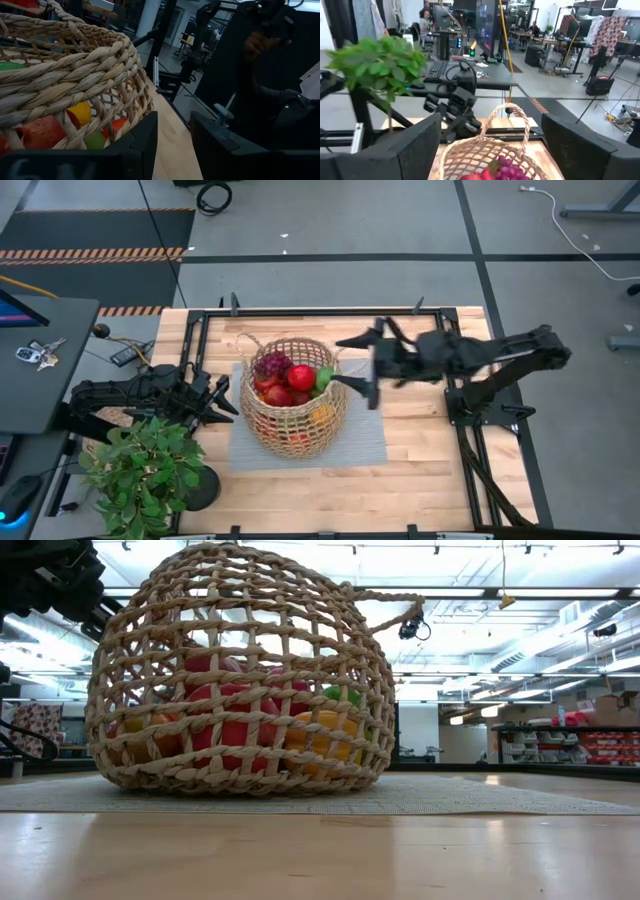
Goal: Build produce basket
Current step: Return to Home Position
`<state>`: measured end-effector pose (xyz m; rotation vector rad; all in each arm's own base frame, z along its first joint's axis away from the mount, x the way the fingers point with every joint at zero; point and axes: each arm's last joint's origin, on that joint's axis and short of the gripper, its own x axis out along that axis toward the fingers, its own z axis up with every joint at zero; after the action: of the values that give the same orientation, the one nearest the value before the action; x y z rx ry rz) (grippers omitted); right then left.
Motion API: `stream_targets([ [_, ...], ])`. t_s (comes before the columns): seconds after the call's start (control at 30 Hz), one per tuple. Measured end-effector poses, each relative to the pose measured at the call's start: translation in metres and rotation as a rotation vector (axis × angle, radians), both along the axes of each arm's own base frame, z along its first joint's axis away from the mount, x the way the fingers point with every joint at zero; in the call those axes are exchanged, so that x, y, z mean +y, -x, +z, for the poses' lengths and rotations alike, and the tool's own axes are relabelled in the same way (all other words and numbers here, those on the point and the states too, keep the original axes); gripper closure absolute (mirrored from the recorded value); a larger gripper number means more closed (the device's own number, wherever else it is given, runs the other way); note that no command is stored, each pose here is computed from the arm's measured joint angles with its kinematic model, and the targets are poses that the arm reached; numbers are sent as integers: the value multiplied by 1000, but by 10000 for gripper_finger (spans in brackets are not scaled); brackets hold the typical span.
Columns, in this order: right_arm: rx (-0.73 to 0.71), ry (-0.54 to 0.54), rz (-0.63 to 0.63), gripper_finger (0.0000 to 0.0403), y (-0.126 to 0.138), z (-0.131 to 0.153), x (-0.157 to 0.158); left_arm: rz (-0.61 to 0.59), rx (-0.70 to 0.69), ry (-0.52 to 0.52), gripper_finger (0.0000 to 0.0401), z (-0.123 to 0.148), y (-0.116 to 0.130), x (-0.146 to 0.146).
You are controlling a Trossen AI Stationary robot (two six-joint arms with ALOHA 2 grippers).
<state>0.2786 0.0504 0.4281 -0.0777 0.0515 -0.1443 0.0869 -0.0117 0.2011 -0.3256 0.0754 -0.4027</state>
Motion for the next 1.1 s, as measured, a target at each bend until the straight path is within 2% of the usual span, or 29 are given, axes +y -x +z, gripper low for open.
stream_targets([
  [0.13,-8,-6,5,54,36,-4,5,0,0,0,280,0,0,0],
  [0.23,-47,-51,1,54,62,-16,0,0,0,0,280,0,0,0],
  [0.47,-22,-186,1,54,105,-86,-12,0,0,0,280,0,0,0],
  [0.6,-45,-240,59,55,118,-130,-14,0,0,0,280,0,0,0],
  [0.8,-190,-202,85,55,133,-177,-20,-1,0,0,280,0,0,0],
  [0.97,-291,-197,95,55,143,-202,-27,0,0,0,280,0,0,0],
  [1.1,-322,-202,83,55,147,-204,-32,-1,0,0,280,0,0,0],
])
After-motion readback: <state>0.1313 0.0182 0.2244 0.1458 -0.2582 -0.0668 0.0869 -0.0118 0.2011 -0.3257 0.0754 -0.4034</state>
